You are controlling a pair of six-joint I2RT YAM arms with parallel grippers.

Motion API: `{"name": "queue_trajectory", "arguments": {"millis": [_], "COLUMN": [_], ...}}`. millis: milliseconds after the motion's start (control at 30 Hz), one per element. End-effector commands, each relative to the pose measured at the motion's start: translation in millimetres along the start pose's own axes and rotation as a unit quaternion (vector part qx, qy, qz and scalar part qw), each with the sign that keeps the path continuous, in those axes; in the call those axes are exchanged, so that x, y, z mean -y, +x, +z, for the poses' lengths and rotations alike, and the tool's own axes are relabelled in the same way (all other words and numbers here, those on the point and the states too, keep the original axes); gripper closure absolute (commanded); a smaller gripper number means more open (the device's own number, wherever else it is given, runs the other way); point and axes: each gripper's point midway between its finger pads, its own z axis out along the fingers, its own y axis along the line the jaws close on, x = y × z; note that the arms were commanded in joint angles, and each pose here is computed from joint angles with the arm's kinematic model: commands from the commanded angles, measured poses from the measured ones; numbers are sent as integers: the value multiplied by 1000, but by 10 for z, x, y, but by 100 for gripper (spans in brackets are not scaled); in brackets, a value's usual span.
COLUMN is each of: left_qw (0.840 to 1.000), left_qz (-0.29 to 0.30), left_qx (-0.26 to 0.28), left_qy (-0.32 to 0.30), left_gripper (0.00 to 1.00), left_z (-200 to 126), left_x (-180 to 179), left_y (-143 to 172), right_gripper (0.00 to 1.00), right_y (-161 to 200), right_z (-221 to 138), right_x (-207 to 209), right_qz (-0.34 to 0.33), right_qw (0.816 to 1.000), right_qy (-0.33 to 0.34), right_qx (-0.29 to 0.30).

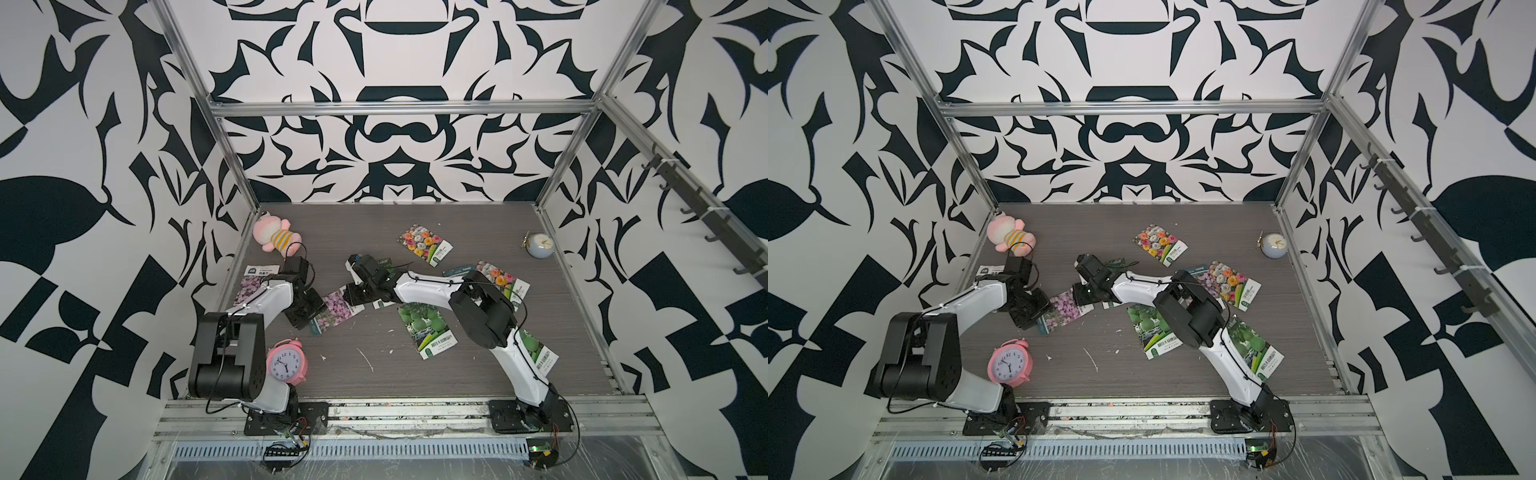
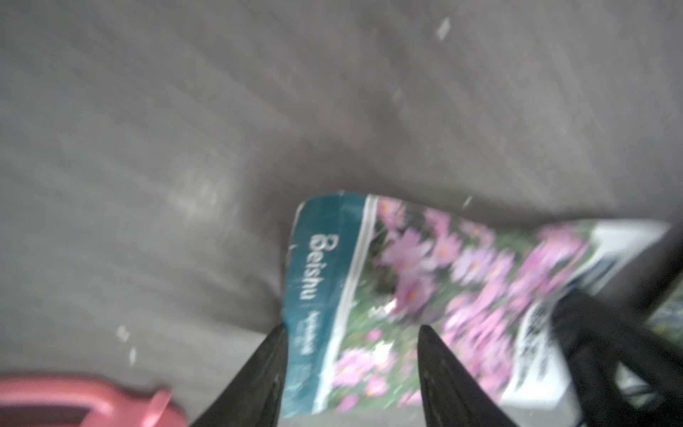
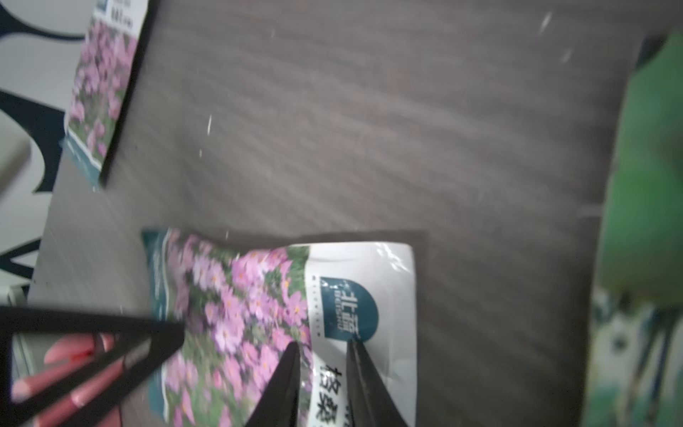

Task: Arrange the seed packets in a row
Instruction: Adjust the seed packet at the center of the board, then move the seed packet to the center of the board.

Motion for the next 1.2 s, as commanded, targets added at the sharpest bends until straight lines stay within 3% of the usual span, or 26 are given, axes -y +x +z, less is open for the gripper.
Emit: {"name": "queue_trajectory", "arguments": {"millis": [0, 100, 233, 433, 567, 700, 933, 1167], "left_qw": [1000, 998, 984, 937, 915, 907, 930, 945], "left_qz": [11, 65, 170, 336, 389, 396, 330, 271], "left_qx": [1, 21, 29, 5, -24, -37, -53, -53], "left_qy": [7, -3, -43, -99, -106, -138, -152, -173], "left_gripper": [38, 31, 25, 21, 22, 25, 32, 37], "left_z": [-197, -440, -586, -400, -138, 0, 187, 185], "left_x": [47, 149, 252, 537, 671, 637, 533, 272], "left_y": [19, -76, -88, -62, -130, -227, -244, -412], "right_gripper": [66, 56, 45, 31, 24, 23, 24, 24], "right_y": [-191, -482, -650, -494, -358, -243, -69, -124], "right_z": [-113, -484, -1008, -1581, -1815, -1919, -1962, -2038], "right_x": [-96, -274, 16, 620, 785, 852, 933, 917], "right_qz": [-21, -24, 50, 121, 117, 124, 149, 150], "right_qw": [1000, 999, 995, 986, 982, 981, 978, 975], "right_qy": [-15, -41, -37, 5, 39, 47, 54, 57], "right_qx": [-3, 26, 74, 119, 141, 141, 139, 151]}}
